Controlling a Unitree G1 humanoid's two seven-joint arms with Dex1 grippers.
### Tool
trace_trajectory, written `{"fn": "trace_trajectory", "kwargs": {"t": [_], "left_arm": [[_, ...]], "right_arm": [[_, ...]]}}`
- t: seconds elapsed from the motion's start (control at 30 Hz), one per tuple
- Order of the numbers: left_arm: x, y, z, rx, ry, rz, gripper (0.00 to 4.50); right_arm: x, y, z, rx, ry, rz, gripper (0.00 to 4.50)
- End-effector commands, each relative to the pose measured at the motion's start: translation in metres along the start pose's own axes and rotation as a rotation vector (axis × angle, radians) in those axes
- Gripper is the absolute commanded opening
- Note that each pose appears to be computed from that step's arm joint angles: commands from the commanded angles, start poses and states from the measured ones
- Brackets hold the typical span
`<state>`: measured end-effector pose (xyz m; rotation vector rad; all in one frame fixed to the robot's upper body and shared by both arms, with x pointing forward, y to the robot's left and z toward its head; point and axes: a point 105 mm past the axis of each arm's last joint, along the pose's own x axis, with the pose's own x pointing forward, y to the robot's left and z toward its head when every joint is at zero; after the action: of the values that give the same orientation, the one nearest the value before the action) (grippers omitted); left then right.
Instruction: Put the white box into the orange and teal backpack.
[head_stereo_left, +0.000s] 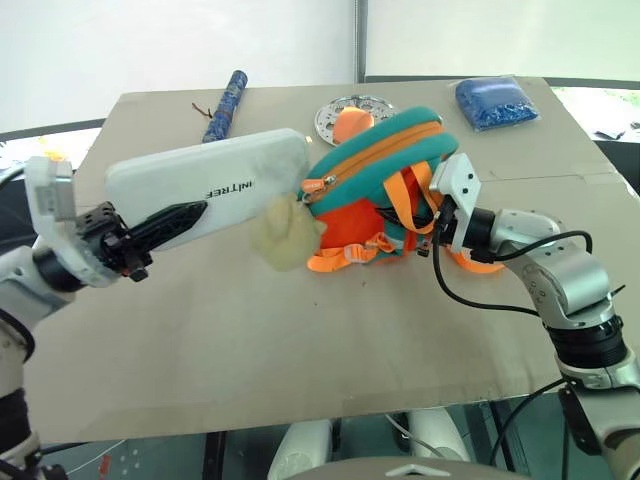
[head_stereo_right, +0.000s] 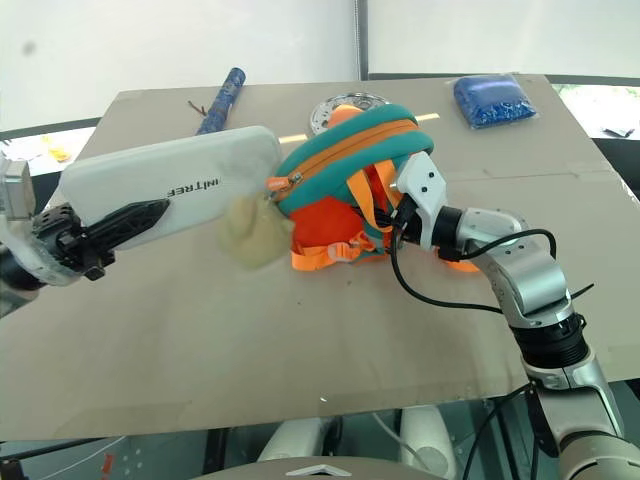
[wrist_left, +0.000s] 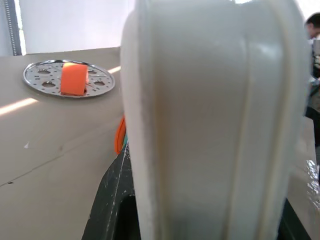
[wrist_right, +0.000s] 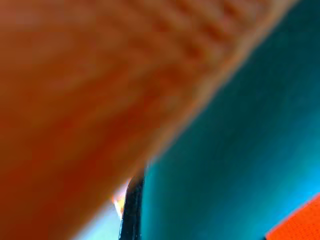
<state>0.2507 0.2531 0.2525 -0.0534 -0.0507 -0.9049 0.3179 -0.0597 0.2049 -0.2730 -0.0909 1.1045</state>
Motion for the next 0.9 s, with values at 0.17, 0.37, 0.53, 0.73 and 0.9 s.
{"fn": "trace_trajectory", "kwargs": {"t": [0.17, 0.37, 0.53, 0.73, 0.9], "left_arm": [[-0.002, -0.016, 0.027, 0.119, 0.008, -0.105, 1.07], [-0.004, -0.017, 0.034, 0.144, 0.025, -0.106, 1.07], [-0.01, -0.016, 0.04, 0.157, 0.019, -0.094, 1.07], [-0.019, -0.024, 0.039, 0.141, 0.023, -0.115, 1.07], [-0.017, -0.028, 0.043, 0.155, 0.028, -0.105, 1.07]], "right_arm": [[-0.003, -0.021, 0.022, -0.01, -0.062, -0.049, 0.02], [0.004, -0.036, 0.033, 0.029, -0.045, -0.077, 0.02], [0.006, -0.039, 0.033, 0.039, -0.034, -0.077, 0.02], [0.01, -0.039, 0.029, 0.045, -0.021, -0.066, 0.02], [0.013, -0.04, 0.027, 0.045, -0.021, -0.055, 0.02]]}}
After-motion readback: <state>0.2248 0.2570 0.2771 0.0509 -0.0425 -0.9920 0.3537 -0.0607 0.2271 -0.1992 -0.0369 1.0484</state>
